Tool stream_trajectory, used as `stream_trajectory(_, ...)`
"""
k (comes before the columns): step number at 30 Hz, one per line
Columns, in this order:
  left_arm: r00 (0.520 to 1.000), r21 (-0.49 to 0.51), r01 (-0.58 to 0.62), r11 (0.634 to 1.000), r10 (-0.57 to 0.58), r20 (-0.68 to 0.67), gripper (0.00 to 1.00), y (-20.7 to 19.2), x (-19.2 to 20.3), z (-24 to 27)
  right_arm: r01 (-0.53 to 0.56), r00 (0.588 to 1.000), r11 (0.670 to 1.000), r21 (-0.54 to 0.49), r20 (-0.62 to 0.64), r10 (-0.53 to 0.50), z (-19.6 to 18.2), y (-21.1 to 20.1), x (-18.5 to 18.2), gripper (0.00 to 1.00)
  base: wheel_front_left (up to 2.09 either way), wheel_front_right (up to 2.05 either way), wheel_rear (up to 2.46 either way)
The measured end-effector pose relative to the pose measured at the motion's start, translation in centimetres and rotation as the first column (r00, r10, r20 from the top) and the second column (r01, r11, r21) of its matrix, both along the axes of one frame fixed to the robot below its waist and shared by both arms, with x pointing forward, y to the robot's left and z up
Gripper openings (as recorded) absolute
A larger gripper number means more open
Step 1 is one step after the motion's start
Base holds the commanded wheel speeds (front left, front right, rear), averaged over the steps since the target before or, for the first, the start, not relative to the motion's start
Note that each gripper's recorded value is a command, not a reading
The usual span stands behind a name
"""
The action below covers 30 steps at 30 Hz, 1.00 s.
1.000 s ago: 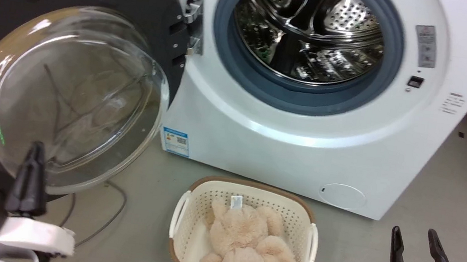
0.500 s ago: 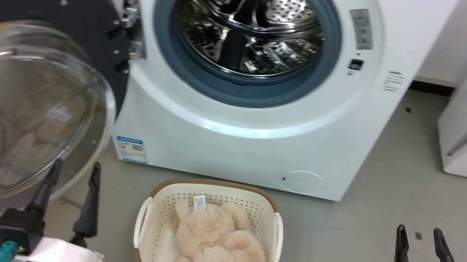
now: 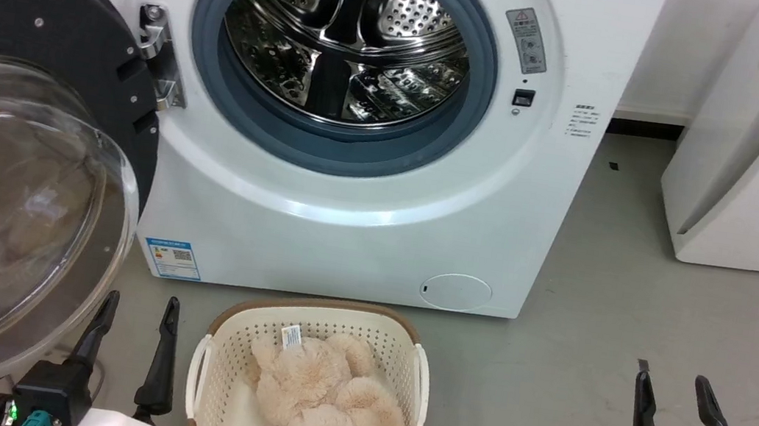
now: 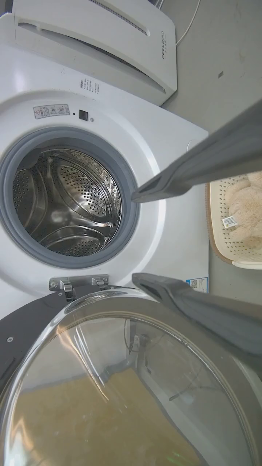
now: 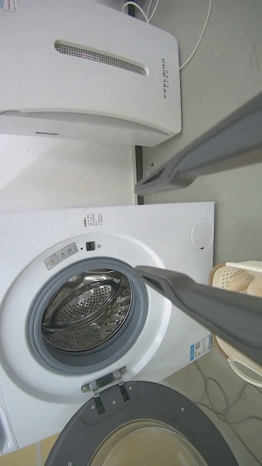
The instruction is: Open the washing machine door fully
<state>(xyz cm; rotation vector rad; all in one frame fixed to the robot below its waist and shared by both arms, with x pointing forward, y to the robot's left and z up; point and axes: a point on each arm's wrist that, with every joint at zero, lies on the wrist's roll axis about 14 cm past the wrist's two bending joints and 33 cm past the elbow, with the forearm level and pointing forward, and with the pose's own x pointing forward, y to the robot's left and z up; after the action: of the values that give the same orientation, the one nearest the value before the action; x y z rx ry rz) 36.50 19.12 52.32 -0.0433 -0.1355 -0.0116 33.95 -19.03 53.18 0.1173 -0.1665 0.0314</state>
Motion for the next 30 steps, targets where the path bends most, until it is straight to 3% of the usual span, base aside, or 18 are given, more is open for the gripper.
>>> stream_trajectory(2,1.0,-0.003,0.001,1.0,-0.001,0.0,1.0,-0.1,0.02,-0.01,0.004,1.0,1.0,0.0,0.002,-0.004,0.07,-0.13,-0.14,1.0,0.0,0.0,0.0)
stream_trajectory(3,1.0,-0.005,0.003,1.0,-0.003,0.0,0.0,-0.15,0.02,-0.01,0.006,1.0,1.0,-0.001,0.002,-0.006,0.07,-0.18,-0.16,0.0,0.0,0.0,0.0)
stream_trajectory(30,0.999,0.006,0.006,1.0,-0.006,-0.032,0.0,-0.44,0.06,-0.24,-0.013,0.999,1.0,-0.022,-0.041,0.012,-0.48,0.32,0.17,0.0,0.0,0.0,0.0)
